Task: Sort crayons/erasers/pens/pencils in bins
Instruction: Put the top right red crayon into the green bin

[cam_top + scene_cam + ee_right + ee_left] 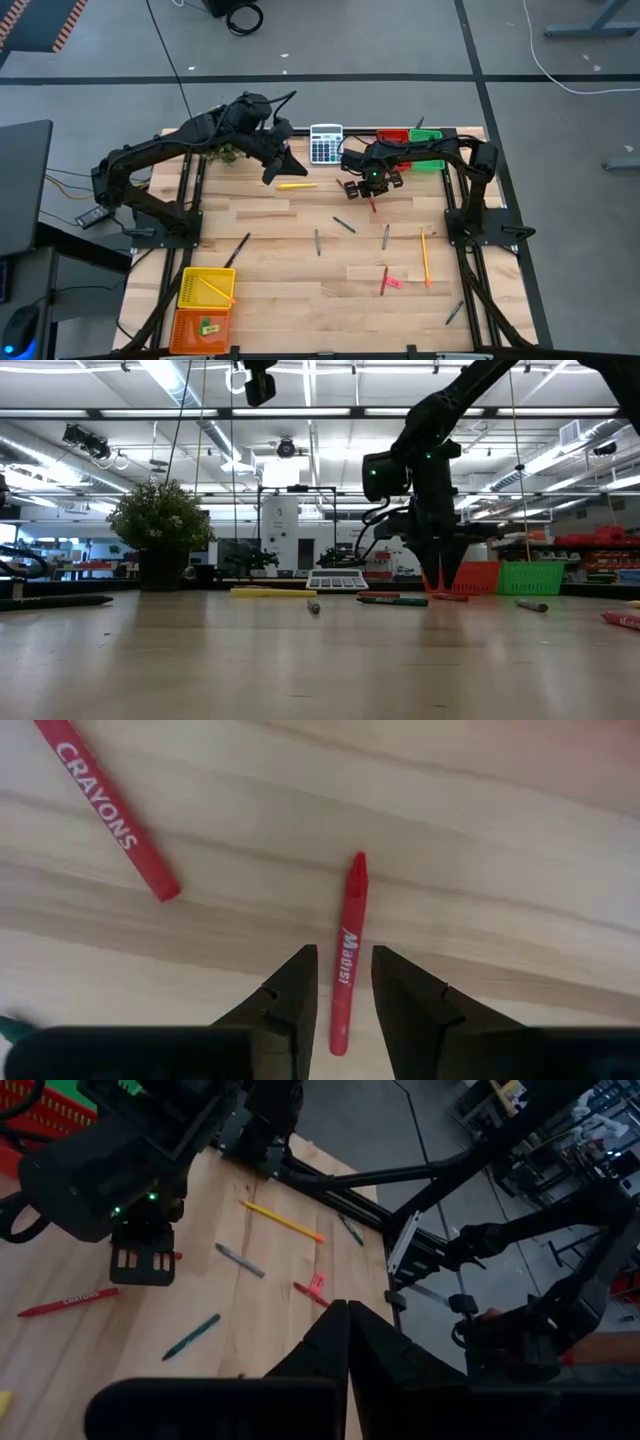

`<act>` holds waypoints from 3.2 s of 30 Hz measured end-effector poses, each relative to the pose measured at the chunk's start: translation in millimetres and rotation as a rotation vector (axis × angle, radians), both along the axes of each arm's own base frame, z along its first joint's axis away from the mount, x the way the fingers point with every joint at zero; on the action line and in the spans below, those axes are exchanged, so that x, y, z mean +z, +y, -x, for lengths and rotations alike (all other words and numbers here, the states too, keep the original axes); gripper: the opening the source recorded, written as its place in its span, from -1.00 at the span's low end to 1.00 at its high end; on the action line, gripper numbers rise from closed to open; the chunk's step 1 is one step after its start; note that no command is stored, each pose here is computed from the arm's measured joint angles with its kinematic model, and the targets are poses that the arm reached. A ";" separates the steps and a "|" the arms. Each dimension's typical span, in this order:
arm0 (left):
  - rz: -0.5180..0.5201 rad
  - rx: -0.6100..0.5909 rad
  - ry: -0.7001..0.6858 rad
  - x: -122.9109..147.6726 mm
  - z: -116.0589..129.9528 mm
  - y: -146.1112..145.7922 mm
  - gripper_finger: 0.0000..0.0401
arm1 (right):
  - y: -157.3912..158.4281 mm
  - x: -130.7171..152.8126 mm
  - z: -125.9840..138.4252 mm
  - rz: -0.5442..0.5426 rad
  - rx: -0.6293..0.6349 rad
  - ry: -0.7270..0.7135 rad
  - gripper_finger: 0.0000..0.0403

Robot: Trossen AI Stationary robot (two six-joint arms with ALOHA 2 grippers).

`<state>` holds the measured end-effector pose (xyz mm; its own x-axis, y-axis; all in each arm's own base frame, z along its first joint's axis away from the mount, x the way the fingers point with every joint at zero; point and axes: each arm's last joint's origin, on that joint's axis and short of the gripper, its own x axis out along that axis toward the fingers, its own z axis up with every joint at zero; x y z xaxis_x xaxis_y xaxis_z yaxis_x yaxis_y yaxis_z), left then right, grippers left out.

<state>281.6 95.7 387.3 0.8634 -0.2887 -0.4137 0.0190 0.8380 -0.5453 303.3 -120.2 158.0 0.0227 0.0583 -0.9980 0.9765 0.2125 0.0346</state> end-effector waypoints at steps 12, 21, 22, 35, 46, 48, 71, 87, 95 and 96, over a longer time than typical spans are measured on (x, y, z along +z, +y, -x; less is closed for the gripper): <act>0.002 0.011 0.005 -0.4 -0.4 0.4 -0.88 | -4.2 -13.5 -2.8 -0.022 0.008 0.009 -0.51; 0.017 0.021 0.010 -0.3 -0.4 0.4 -0.95 | -2.8 -15.4 -2.2 -0.027 -0.009 0.003 -0.77; 0.018 0.021 0.010 -0.3 -0.4 0.4 -0.95 | -2.7 -15.4 -2.2 -0.027 -0.008 0.003 -0.79; 0.019 0.021 0.011 -0.4 -0.4 0.4 -0.95 | -2.3 -14.4 -1.0 -0.028 -0.005 0.004 -0.79; 0.019 0.021 0.011 -0.4 -0.4 0.4 -0.88 | -0.6 -10.1 1.7 -0.044 0.004 0.002 -0.79; 0.018 0.021 0.011 -0.4 -0.4 0.4 -0.88 | -0.1 -10.0 1.3 -0.065 0.010 -0.009 -0.79; 0.009 0.016 0.007 -0.4 -0.4 0.4 -0.95 | -41.8 49.1 -2.2 -0.012 0.092 -0.013 -0.79; 0.019 0.016 0.035 -2.9 0.9 -0.1 -0.93 | -89.7 94.6 44.6 0.109 0.034 0.067 -0.79; 0.010 0.011 0.035 -3.1 1.0 -0.1 -0.92 | -106.8 104.2 106.8 0.151 -0.121 0.086 -0.79; 0.011 0.011 0.036 -3.2 1.0 -0.1 -0.91 | -106.6 104.4 113.0 0.154 -0.131 0.083 -0.79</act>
<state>280.6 95.5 384.1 0.8513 -0.2836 -0.4414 -0.0104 0.8320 -0.5547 190.3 -226.8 262.4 -0.0623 -0.0926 -0.9938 0.9944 0.0799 -0.0698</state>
